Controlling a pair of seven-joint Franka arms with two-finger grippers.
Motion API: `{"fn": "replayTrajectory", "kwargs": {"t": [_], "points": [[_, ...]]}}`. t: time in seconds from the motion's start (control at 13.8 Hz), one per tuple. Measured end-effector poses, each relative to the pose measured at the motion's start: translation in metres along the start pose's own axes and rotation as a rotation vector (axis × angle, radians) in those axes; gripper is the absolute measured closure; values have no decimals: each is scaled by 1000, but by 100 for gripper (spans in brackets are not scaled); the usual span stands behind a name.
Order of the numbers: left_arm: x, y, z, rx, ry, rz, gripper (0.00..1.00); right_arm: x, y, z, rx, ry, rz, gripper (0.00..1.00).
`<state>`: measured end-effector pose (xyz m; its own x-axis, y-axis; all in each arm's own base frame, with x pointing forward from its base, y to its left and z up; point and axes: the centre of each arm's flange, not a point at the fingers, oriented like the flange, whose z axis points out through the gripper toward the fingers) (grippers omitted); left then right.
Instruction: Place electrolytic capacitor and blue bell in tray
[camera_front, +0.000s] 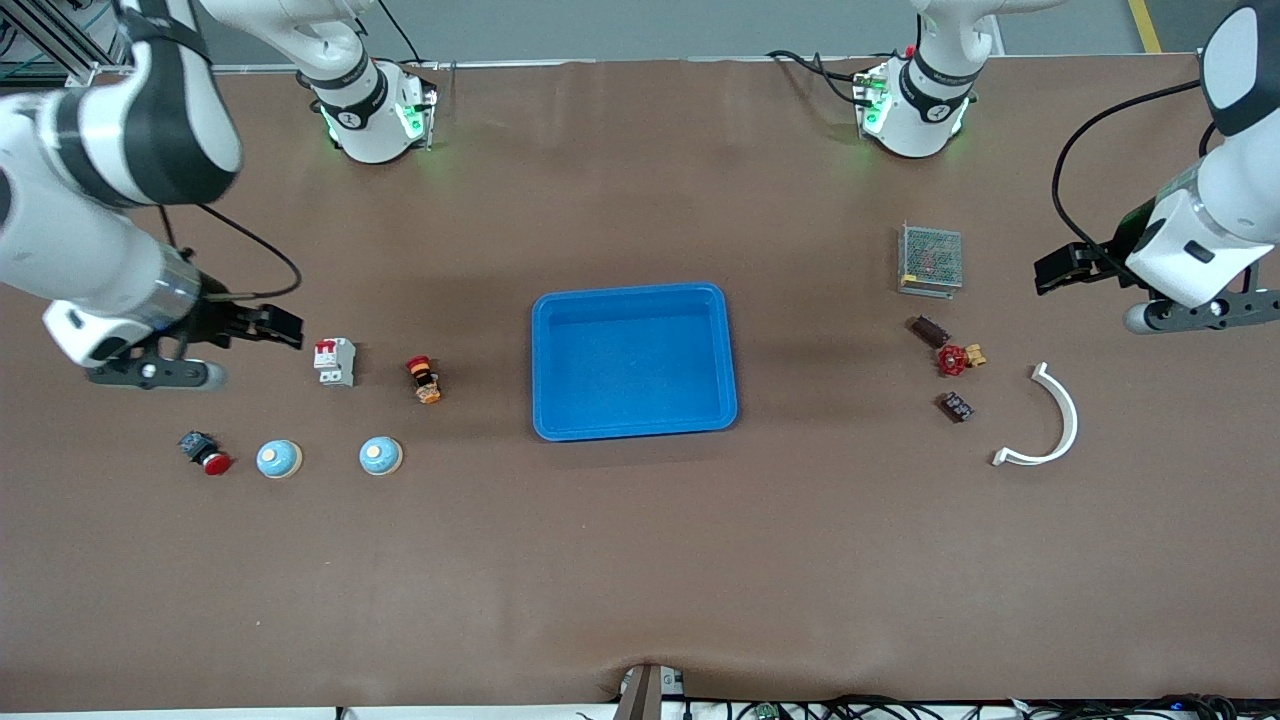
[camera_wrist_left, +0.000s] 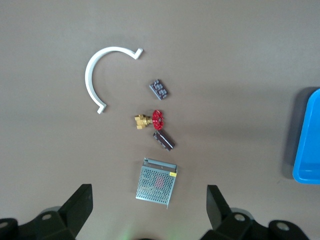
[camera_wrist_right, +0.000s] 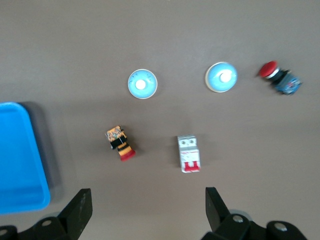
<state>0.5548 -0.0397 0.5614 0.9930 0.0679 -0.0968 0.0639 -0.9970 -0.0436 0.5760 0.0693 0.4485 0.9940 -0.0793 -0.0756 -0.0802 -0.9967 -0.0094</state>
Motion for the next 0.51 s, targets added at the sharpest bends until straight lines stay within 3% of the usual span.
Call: {"fn": "replayTrajectory", "kwargs": {"t": [0.22, 0.51], "points": [[-2, 1, -22, 6, 46, 7, 0, -14, -33, 60, -5, 7, 49, 0], [-4, 4, -27, 6, 57, 13, 0, -6, -31, 103, -1, 31, 69, 0]]}}
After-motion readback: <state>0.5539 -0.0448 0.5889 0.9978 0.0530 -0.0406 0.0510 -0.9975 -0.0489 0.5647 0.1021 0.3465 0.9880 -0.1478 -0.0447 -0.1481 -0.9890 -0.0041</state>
